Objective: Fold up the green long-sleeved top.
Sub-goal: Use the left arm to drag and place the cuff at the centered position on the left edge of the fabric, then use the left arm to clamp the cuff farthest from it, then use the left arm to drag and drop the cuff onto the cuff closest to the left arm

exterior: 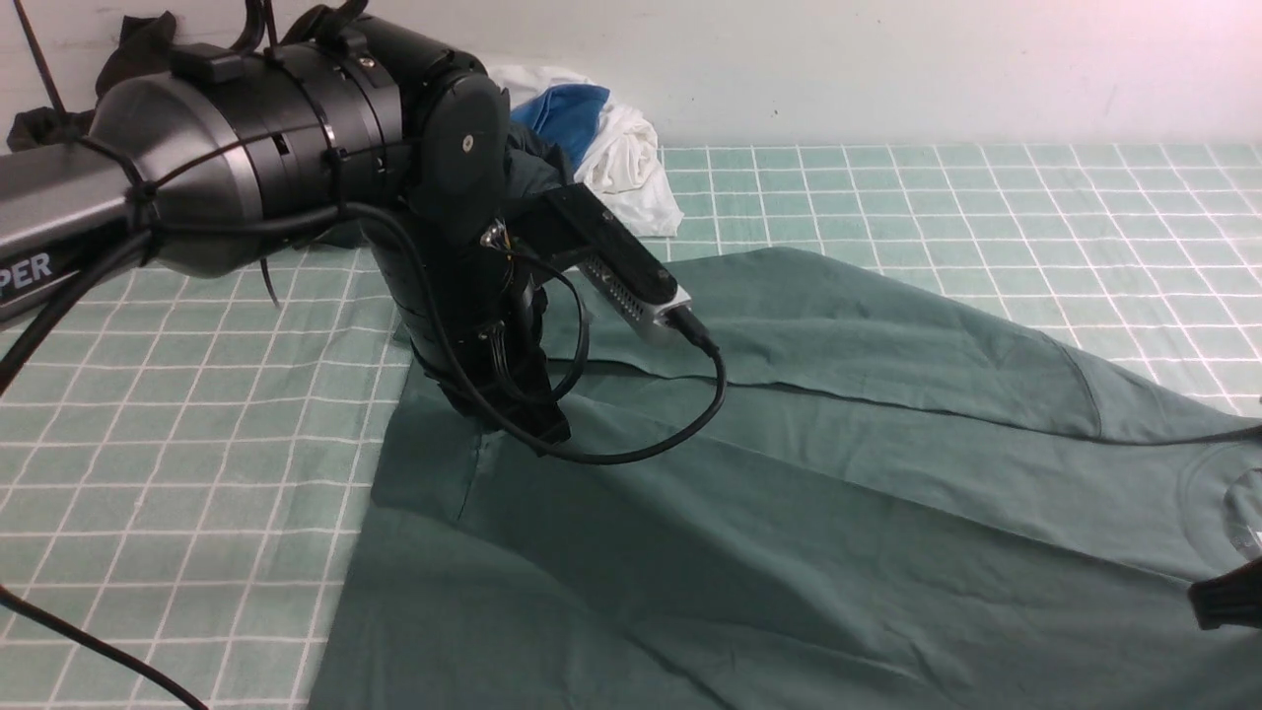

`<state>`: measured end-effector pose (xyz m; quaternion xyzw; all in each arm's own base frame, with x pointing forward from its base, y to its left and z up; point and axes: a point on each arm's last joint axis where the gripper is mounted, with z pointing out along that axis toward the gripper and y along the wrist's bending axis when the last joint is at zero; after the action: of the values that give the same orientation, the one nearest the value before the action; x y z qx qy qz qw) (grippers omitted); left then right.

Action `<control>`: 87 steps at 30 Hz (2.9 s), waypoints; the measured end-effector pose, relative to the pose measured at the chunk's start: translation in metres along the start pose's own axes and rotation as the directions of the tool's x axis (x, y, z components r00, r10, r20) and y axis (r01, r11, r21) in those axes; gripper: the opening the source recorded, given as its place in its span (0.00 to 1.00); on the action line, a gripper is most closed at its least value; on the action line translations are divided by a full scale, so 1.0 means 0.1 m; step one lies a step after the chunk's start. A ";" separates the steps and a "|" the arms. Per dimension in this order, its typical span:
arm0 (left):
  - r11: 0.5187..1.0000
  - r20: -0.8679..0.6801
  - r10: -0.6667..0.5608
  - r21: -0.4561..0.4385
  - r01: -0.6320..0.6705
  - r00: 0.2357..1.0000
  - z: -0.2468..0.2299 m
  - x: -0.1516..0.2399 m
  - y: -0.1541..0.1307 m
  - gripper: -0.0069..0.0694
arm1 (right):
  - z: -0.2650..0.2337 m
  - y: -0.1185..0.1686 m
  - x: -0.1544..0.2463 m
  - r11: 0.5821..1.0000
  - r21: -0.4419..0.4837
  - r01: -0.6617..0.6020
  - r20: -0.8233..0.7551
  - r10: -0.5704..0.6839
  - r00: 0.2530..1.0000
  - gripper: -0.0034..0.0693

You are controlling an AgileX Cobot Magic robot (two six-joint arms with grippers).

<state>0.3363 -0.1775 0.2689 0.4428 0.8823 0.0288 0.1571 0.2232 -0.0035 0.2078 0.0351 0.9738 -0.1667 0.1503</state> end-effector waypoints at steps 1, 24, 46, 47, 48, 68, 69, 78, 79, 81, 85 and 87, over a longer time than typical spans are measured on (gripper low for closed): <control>1.000 0.009 0.004 -0.009 -0.003 1.000 0.03 -0.02 0.01 0.13 | 0.00 -0.01 0.00 1.000 -0.001 -0.004 0.001 0.004 1.000 0.05; 0.843 0.209 -0.491 -0.131 0.522 0.846 0.29 -0.19 1.06 0.78 | -0.27 -0.03 -0.44 0.987 -0.142 -0.072 0.135 0.092 0.987 0.58; 0.662 0.121 -0.746 0.027 0.749 0.655 1.50 0.20 1.84 0.48 | -0.31 0.08 -0.45 0.976 -0.217 0.012 0.143 0.020 0.989 0.58; 0.663 0.120 -0.745 0.037 0.747 0.656 1.50 0.20 1.84 0.41 | -0.31 0.08 -0.45 0.976 -0.217 0.012 0.143 0.020 0.989 0.58; 0.664 0.121 -0.745 0.039 0.747 0.656 1.50 0.19 1.84 0.39 | -0.31 0.08 -0.45 0.976 -0.217 0.012 0.143 0.020 0.989 0.58; 0.750 0.206 -0.655 0.062 0.658 0.727 0.67 -0.01 1.74 0.13 | -0.31 0.08 -0.44 0.976 -0.216 0.012 0.139 0.019 0.990 0.58; 0.768 0.218 -0.634 0.066 0.637 0.742 0.51 -0.09 1.65 0.13 | -0.31 0.08 -0.44 0.976 -0.215 0.012 0.137 0.018 0.990 0.58; 0.900 0.389 -0.434 0.141 0.414 0.812 -0.54 -0.74 0.63 0.13 | -0.73 -0.02 -0.29 0.950 -0.311 0.012 0.224 0.061 0.973 0.58; 0.908 0.401 -0.417 0.150 0.391 0.816 -0.65 -0.76 0.53 0.13 | -0.79 -0.03 -0.26 0.946 -0.323 0.022 0.238 0.058 0.970 0.58; 0.920 0.424 -0.393 0.170 0.354 0.816 -0.95 -0.76 0.32 0.13 | -0.93 -0.07 -0.19 0.935 -0.352 0.038 0.273 0.064 0.960 0.58; 0.907 0.429 -0.422 0.186 0.378 0.799 -1.41 -0.57 0.20 0.13 | -1.16 -0.14 -0.06 0.922 -0.384 0.052 0.341 0.089 0.936 0.58; 0.897 0.418 -0.440 0.169 0.408 0.795 -1.49 -0.48 0.20 0.13 | -1.21 -0.17 -0.03 0.920 -0.387 0.053 0.359 0.097 0.928 0.58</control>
<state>0.3332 -0.1900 0.4264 0.2340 0.8994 -0.1402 0.3415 0.1904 0.0213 0.3225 -0.0166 0.9407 0.0288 0.3376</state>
